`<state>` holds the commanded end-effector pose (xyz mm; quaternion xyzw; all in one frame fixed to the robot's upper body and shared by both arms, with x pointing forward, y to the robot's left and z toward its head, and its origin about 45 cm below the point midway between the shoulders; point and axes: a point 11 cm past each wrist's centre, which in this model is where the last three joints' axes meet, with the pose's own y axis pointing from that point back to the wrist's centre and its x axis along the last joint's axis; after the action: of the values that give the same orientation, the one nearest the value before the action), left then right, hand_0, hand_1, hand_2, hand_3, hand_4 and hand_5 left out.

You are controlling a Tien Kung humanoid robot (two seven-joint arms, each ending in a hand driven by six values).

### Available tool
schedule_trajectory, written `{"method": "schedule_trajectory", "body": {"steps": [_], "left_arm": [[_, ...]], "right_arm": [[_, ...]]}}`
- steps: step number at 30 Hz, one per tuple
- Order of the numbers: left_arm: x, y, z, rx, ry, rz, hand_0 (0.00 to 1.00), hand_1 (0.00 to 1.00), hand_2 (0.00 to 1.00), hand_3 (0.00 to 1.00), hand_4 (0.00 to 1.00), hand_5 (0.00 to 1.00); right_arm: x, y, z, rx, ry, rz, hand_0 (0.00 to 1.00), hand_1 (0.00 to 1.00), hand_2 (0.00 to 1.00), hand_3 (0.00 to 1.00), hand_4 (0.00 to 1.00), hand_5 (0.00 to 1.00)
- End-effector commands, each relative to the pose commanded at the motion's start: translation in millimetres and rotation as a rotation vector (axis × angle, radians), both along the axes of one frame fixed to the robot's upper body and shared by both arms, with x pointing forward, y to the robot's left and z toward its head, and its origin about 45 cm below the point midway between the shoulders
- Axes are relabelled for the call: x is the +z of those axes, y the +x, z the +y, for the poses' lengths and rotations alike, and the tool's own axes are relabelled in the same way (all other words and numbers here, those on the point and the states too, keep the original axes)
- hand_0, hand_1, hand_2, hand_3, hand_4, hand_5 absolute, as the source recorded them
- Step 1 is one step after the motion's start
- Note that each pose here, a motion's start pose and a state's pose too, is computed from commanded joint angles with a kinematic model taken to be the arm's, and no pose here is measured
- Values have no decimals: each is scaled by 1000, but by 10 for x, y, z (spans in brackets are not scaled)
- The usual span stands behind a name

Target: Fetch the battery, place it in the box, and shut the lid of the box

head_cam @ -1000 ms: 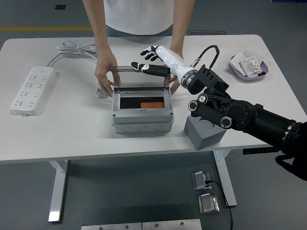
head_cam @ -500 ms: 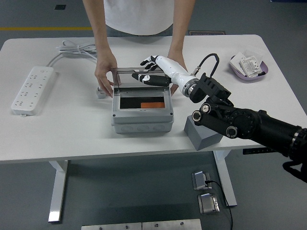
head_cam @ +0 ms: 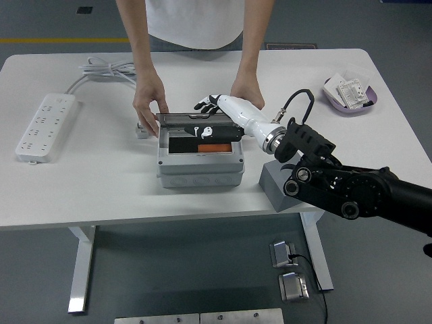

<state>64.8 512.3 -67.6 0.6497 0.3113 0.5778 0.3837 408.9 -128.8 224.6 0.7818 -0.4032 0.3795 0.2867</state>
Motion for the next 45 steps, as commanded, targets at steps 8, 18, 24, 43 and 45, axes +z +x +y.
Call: {"method": "schedule_trajectory", "body": {"steps": [8,18,24,43,45], "left_arm": [[-13,-21,-17,4,-4,1,639,691,587,563,471,23],[-30,-37,-44,6,-9,3,638,691,587,563,471,23],[-41,-67,-56,12,-11,6,638,692,588,563,470,23],[-96,-245,-112,40,-22,18,637,691,587,564,469,21],[-99,-244,-118,40,-23,16,635,690,586,564,469,22]], "right_arm": [[-70,-149,-7,21,-12,16,854,711,722,767,873,753],[-112,-142,-138,-24,11,29,834,703,721,767,866,750],[4,-106,-307,-60,17,8,831,699,719,767,864,750],[445,-305,-1272,-327,345,-169,794,662,678,738,871,765],[411,-331,-1481,-389,437,-191,782,658,677,723,883,780]]}}
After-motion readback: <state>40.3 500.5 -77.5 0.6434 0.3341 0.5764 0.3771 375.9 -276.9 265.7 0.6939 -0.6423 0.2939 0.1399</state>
